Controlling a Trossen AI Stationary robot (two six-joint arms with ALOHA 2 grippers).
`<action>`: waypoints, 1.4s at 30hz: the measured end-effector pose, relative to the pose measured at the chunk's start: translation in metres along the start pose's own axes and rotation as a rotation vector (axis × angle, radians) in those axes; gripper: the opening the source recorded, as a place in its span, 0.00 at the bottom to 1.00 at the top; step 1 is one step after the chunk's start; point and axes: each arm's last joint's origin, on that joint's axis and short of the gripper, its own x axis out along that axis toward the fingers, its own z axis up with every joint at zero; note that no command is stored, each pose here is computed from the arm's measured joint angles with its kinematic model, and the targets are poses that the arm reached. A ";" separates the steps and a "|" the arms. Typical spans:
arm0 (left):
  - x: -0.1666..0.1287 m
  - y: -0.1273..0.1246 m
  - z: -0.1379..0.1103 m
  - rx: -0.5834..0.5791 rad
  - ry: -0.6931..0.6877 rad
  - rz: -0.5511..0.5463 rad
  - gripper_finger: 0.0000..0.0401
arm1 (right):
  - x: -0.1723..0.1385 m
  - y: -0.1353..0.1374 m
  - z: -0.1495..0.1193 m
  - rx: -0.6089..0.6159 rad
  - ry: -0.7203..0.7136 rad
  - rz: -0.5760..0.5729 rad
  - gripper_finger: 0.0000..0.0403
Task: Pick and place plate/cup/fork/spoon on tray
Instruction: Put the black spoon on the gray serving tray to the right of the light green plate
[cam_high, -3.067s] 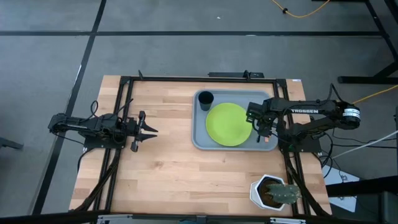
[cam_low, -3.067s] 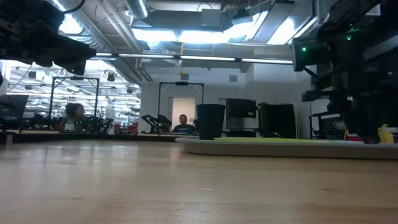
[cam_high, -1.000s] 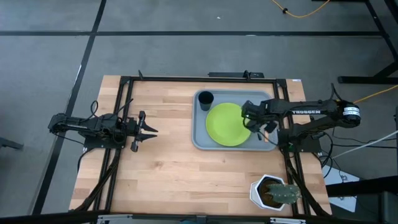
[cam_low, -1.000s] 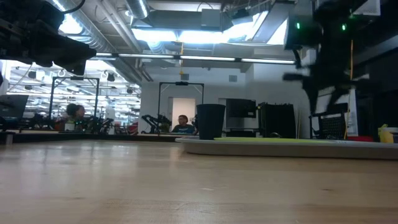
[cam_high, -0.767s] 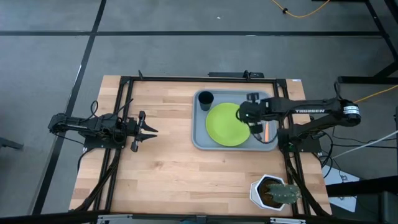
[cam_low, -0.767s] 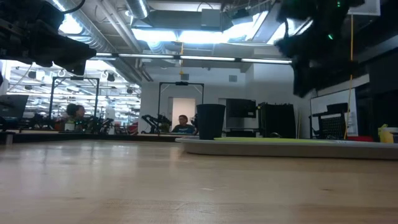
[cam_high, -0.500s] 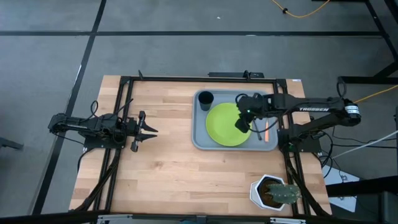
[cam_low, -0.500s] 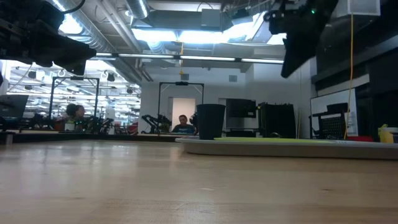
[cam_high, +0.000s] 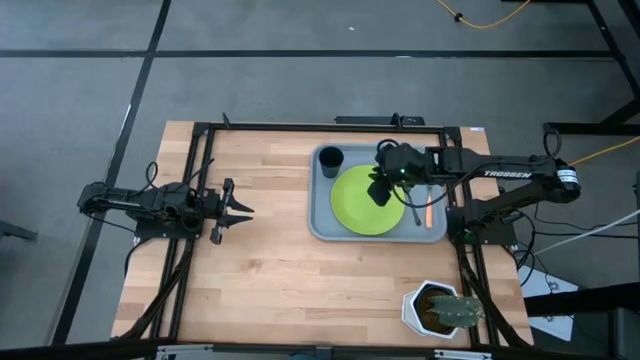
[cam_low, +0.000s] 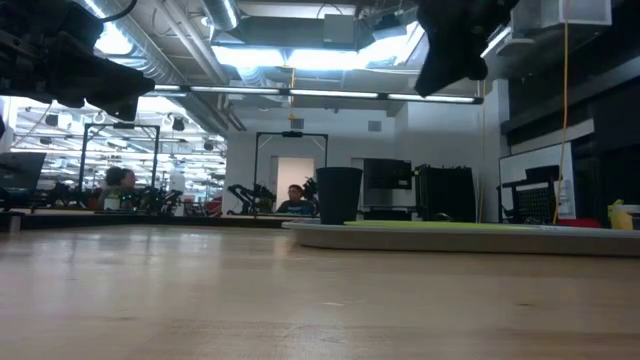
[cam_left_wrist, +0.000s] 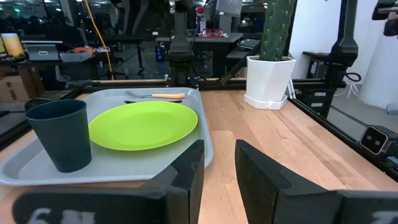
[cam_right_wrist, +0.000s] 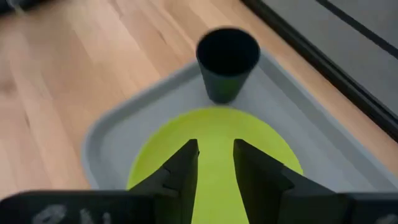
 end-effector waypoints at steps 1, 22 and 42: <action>0.000 0.000 0.000 0.000 0.000 0.000 0.21 | 0.000 0.001 0.001 0.018 -0.015 0.006 0.27; 0.000 0.000 0.000 0.000 0.000 0.000 0.21 | 0.062 -0.034 -0.106 0.596 0.137 -0.369 0.27; 0.000 0.000 0.000 0.000 0.000 0.000 0.21 | 0.056 -0.049 -0.139 0.663 0.331 -0.522 0.27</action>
